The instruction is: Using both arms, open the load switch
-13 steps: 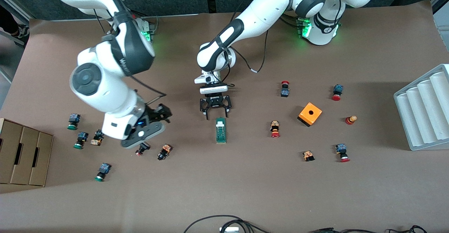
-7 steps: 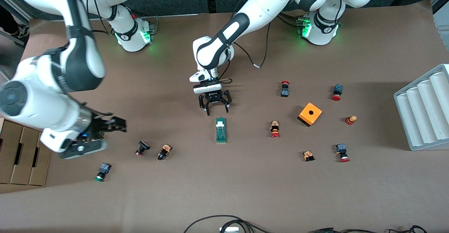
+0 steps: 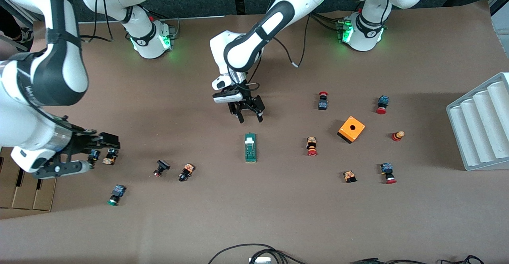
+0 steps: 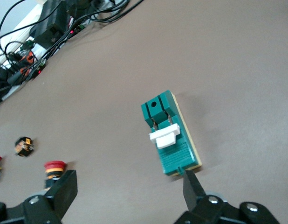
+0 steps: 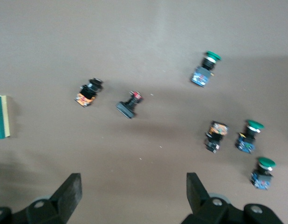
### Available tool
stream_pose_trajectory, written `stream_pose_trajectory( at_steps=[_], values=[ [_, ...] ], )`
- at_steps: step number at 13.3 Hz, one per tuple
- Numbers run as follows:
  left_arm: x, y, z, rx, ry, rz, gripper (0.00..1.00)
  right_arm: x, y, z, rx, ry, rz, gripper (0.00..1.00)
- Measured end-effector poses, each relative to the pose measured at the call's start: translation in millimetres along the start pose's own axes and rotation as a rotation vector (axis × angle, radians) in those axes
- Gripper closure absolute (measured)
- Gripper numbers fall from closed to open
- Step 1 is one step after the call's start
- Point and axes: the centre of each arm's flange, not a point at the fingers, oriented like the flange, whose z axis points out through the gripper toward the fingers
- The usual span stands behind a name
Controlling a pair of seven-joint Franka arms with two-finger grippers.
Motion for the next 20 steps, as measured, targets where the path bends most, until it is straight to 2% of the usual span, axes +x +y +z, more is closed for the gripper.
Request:
stream_pose_trajectory(
  at_steps=[4,7,11,13,14,16,20],
  values=[
    [47,-74,-2,-0.087,-0.145,0.158,0.0,-14,71,-24,-0.015,0.032,0.106,0.0],
    [77,-138,11,-0.199,-0.247,0.219,0.0,-14,71,-22,-0.016,0.021,0.107,0.0],
    [104,-214,29,-0.391,-0.35,0.182,0.0,-12,55,-19,-0.065,0.008,0.079,0.0],
    [117,-268,43,-0.498,-0.379,0.129,0.0,-12,59,-18,-0.046,0.007,0.076,0.0],
    [121,-295,48,-0.528,-0.39,0.106,0.0,-11,64,-15,-0.03,0.004,0.074,0.0],
    [121,-345,53,-0.531,-0.439,0.063,0.0,-12,78,-14,-0.035,0.003,0.1,0.0],
    [109,-444,42,-0.486,-0.548,-0.034,0.0,-14,70,-35,-0.041,0.068,0.191,0.0]
  ],
)
